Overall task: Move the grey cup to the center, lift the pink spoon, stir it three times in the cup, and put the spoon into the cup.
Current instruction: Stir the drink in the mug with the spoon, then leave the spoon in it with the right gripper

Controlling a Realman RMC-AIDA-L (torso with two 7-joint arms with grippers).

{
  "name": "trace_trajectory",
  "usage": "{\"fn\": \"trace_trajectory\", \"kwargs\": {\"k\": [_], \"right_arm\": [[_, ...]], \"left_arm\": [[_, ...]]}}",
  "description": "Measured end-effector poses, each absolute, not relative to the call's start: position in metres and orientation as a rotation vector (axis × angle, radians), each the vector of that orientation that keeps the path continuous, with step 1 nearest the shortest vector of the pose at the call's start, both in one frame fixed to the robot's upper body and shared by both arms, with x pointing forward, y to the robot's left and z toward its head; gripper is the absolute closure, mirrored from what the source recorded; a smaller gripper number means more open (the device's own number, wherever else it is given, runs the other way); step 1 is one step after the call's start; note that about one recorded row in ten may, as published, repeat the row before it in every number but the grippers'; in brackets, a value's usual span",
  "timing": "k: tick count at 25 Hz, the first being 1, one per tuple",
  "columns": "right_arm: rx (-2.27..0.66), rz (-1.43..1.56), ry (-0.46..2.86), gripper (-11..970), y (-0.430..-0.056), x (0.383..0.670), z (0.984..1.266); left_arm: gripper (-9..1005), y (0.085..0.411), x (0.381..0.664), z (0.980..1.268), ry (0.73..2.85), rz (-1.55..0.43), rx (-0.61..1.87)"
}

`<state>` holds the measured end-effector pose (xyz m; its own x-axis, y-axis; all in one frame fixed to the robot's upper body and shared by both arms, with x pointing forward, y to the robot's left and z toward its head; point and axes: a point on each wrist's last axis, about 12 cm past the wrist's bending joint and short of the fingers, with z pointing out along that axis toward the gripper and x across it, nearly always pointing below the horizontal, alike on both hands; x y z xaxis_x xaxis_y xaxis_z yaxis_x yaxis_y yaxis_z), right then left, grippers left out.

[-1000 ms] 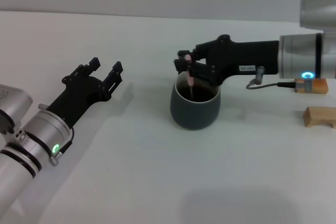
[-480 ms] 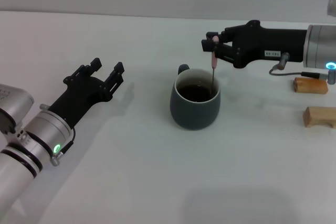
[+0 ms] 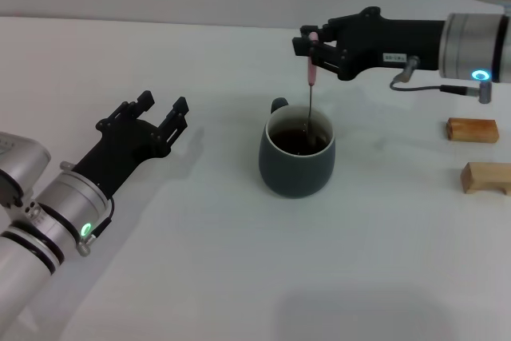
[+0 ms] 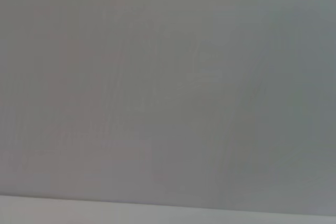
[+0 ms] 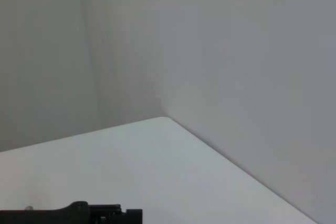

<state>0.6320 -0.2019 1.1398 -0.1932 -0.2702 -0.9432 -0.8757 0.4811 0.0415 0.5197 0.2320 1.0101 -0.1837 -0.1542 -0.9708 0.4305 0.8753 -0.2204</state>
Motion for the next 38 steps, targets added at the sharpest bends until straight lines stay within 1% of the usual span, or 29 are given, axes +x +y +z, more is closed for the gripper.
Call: {"fn": "trace_trajectory", "kwargs": {"k": [8,29,38], "right_arm": [[-1.060,0.770,1.706,824,-0.184,0.633,1.140],[-1.211,0.809,1.685,826,-0.158,0.628,1.138],[-1.228,0.844,1.692,827,-0.165,0.619,1.133]], "left_arm": [[378,0.233,0.519,1.009,1.681,-0.529,0.211],[379,0.232,0.518,1.008,1.688,-0.528,0.217],[378,0.233,0.518,1.008,1.690,-0.526,0.211]]}}
